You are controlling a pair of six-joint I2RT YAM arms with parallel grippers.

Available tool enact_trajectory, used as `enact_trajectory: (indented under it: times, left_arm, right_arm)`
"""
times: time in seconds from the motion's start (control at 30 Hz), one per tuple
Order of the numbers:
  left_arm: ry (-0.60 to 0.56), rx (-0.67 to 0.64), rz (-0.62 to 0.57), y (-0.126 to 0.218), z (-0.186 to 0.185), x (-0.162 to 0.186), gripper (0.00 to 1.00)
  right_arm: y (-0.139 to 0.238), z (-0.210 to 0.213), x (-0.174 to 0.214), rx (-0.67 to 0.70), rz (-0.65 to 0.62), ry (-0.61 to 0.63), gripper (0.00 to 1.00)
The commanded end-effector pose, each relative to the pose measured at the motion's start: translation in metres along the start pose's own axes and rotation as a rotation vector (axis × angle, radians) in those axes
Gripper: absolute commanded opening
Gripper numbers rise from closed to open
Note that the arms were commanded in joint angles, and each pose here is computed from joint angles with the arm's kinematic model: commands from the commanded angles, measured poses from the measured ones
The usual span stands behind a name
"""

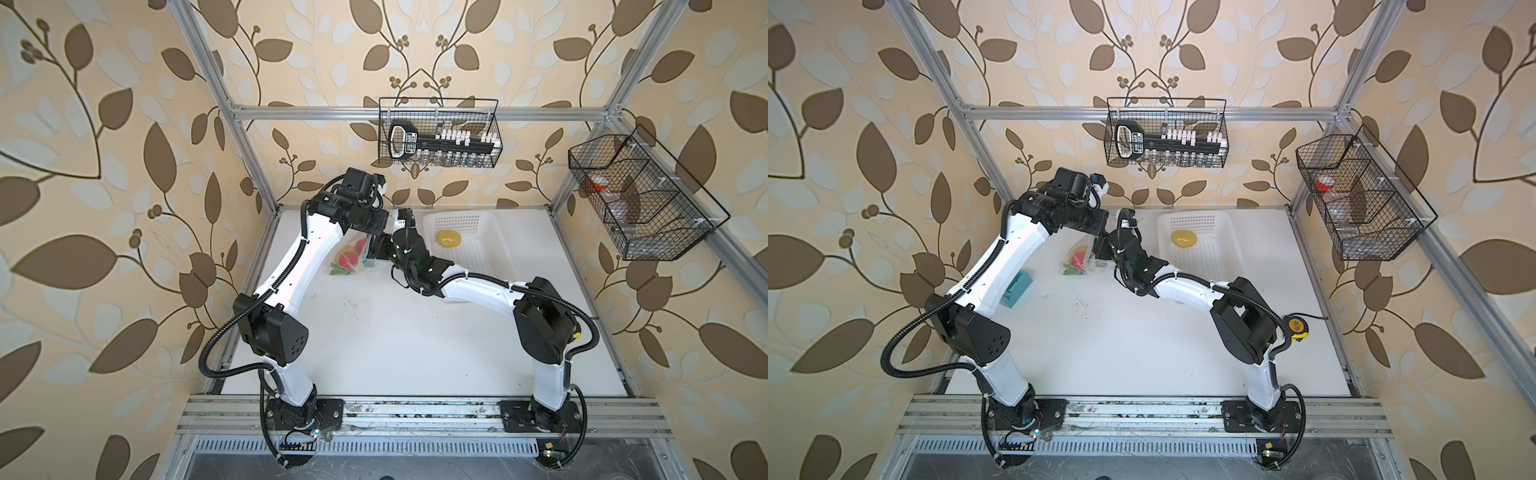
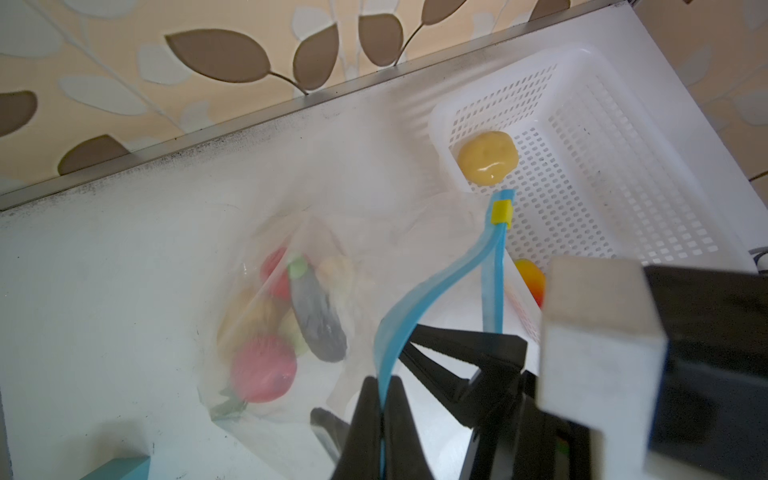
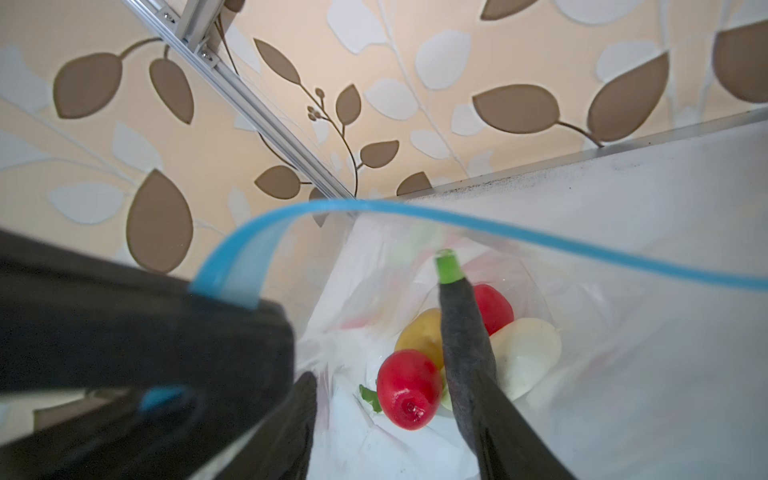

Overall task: Place the food in the zip-top bag and seal the zipper
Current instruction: 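Lower the eggplant into the bag mouth beside the left gripper and release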

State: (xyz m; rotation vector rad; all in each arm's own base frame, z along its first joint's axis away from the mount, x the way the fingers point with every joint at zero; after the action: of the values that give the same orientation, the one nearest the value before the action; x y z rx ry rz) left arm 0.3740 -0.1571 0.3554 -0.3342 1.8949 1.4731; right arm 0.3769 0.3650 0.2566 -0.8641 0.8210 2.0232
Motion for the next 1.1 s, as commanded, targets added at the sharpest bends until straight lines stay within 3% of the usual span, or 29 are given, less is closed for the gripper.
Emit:
enact_trajectory:
  times: [0.0, 0.4, 0.63, 0.9, 1.07]
  left_arm:
    - [-0.013, 0.027, -0.080, 0.018, -0.007, -0.014, 0.00]
    - [-0.010, 0.020, -0.080, 0.014, -0.006, -0.014, 0.00]
    - [-0.010, 0.015, -0.077, 0.012, -0.005, -0.013, 0.00]
    - [-0.011, 0.002, -0.073, 0.010, -0.004, -0.011, 0.00]
    - [-0.011, -0.002, -0.072, 0.008, -0.003, -0.011, 0.00]
  right_arm:
    - [-0.003, -0.002, -0.002, -0.006, 0.027, -0.008, 0.63]
    - [0.022, 0.006, -0.023, -0.059, -0.020, -0.010, 0.71]
    - [0.041, 0.009, -0.036, -0.080, -0.052, -0.021, 0.83]
    - [0.053, 0.009, -0.044, -0.084, -0.073, -0.036, 0.83]
    - [0.053, 0.005, -0.046, -0.088, -0.061, -0.058, 0.75]
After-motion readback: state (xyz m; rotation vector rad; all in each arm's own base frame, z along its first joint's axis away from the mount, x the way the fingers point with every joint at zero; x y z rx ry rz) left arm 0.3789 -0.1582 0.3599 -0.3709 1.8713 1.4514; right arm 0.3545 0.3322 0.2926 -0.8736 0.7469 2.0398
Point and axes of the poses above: each gripper's point midway between its finger pads, its own y axis back along the fingers, its own z axis along the line the jaws close on, x = y × z, the point moved 8 cm from there along y, back along the fingers, and after that the axes turned 1 degree about y, right-handed, at the moved point
